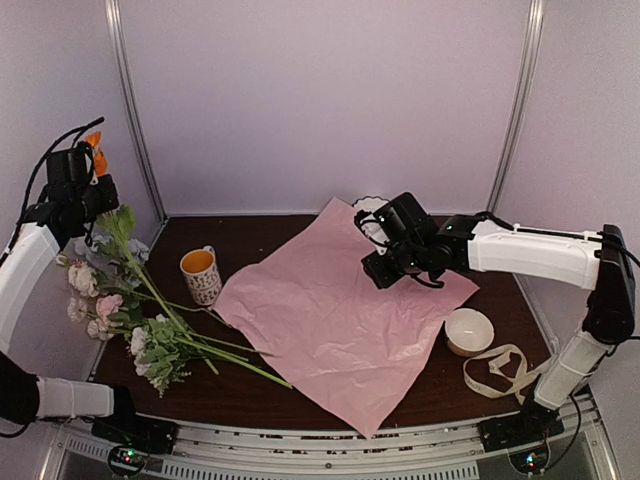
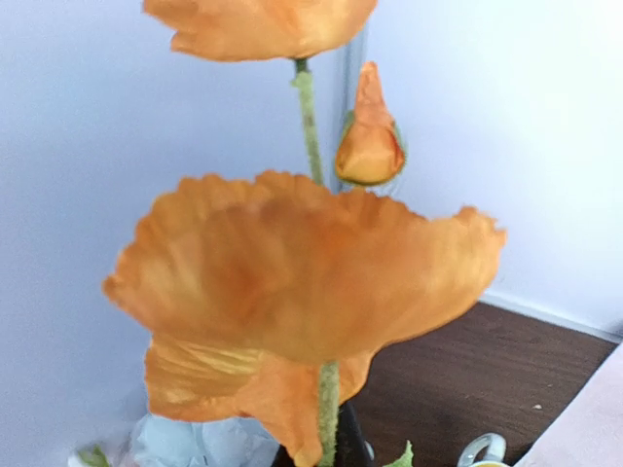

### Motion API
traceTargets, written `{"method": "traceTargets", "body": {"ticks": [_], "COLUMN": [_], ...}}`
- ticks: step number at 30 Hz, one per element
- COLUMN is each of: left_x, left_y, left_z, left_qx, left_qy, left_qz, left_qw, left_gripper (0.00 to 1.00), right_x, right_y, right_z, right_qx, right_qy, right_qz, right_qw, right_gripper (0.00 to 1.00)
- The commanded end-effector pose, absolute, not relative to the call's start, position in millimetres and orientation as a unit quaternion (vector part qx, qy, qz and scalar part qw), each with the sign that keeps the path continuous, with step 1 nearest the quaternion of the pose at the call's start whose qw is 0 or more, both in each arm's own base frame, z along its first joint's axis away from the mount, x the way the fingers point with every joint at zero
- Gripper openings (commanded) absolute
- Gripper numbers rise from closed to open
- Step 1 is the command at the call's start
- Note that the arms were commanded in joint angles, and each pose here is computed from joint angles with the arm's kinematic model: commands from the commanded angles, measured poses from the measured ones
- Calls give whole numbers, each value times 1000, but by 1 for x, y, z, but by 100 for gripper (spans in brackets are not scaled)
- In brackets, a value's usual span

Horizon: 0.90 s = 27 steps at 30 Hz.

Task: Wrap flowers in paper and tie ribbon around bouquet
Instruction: Pick up the fake flower from the corner of the board, then pass from the left arm to the right

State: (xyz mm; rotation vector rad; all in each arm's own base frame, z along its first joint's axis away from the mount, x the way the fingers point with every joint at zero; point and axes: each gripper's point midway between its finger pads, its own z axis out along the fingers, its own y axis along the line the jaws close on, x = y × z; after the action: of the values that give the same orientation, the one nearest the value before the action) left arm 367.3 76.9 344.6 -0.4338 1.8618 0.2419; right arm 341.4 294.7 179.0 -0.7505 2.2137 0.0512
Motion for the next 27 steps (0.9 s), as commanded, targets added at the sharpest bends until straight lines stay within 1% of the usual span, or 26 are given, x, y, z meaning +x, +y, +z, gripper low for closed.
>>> {"method": "traceTargets", "body": {"ticks": [1, 5, 7, 11, 15, 17, 20, 24, 27], "left_x": [351, 315, 300, 272, 259, 258, 261, 258, 256], "left_y": [32, -9, -26, -39, -42, -39, -36, -59, -66], "left_z": [449, 504, 521, 538, 542, 538, 526, 506, 497], "left_qx": [-50, 34, 74, 107, 105, 94, 75, 96, 87], "left_qy": [697, 623, 600, 578, 577, 592, 623, 633, 632], "left_qz": [84, 5, -20, -42, -58, -59, -69, -151, -196], "left_qw": [710, 781, 796, 808, 808, 798, 776, 753, 745], "left_gripper": [0, 0, 0, 0, 0, 0, 0, 0, 0], "right_x": [338, 330, 325, 314, 294, 282, 272, 262, 252], "right_y": [309, 318, 324, 338, 367, 386, 408, 435, 459], "right_z": [209, 222, 229, 241, 267, 283, 302, 327, 349], "right_qx": [-296, -303, -310, -327, -367, -394, -416, -422, -420], "right_qy": [857, 845, 836, 816, 771, 743, 716, 682, 650], "right_qz": [61, 102, 127, 180, 265, 304, 332, 385, 429], "right_qw": [418, 429, 435, 441, 447, 448, 452, 457, 466], "right_gripper": [57, 57, 57, 57, 57, 57, 57, 57, 56]}}
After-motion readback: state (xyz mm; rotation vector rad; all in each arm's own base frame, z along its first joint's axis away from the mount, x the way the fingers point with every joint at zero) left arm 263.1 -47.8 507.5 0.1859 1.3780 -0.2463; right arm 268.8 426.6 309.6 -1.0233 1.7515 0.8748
